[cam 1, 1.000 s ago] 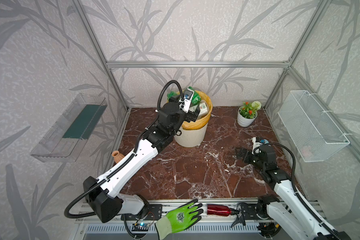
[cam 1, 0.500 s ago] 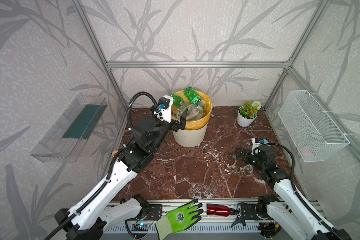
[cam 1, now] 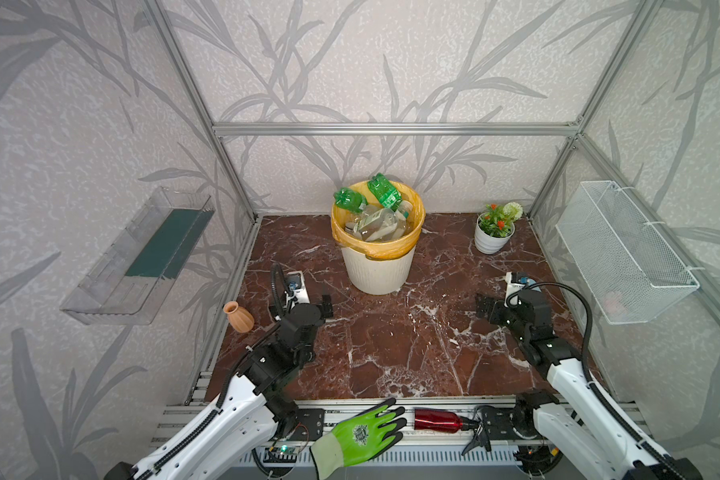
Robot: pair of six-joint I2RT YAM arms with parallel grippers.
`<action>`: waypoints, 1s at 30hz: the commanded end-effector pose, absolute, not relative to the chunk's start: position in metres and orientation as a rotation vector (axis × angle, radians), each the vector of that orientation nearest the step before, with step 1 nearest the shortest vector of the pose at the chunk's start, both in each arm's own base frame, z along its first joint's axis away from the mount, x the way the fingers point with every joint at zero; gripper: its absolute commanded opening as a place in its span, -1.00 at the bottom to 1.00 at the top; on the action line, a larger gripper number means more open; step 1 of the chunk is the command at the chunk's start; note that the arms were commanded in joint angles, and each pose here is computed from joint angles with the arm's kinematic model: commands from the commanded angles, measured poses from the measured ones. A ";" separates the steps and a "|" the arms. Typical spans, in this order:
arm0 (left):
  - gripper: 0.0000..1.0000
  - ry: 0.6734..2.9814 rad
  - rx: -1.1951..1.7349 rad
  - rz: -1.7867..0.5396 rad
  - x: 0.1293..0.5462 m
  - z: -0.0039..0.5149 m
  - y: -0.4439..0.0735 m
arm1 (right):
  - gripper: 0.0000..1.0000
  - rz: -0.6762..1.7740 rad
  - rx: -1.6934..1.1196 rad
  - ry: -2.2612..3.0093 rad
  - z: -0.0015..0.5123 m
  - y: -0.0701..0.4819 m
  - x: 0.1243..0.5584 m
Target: Throw the plastic bottles in the bin
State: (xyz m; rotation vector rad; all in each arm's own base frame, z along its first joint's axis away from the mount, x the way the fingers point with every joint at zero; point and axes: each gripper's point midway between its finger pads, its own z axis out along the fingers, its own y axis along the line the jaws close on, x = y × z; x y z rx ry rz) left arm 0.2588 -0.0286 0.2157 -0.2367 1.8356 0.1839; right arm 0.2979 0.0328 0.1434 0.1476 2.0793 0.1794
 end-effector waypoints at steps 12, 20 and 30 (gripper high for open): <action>0.98 1.738 -0.565 0.446 0.262 0.178 0.058 | 0.98 -0.130 -0.033 1.727 0.152 0.012 0.339; 0.98 1.742 -0.530 0.346 0.296 0.158 0.070 | 0.98 -0.101 -0.098 1.736 0.132 0.024 0.359; 0.98 1.833 -0.507 0.323 0.344 0.146 0.077 | 0.98 -0.087 -0.083 1.819 0.098 0.026 0.381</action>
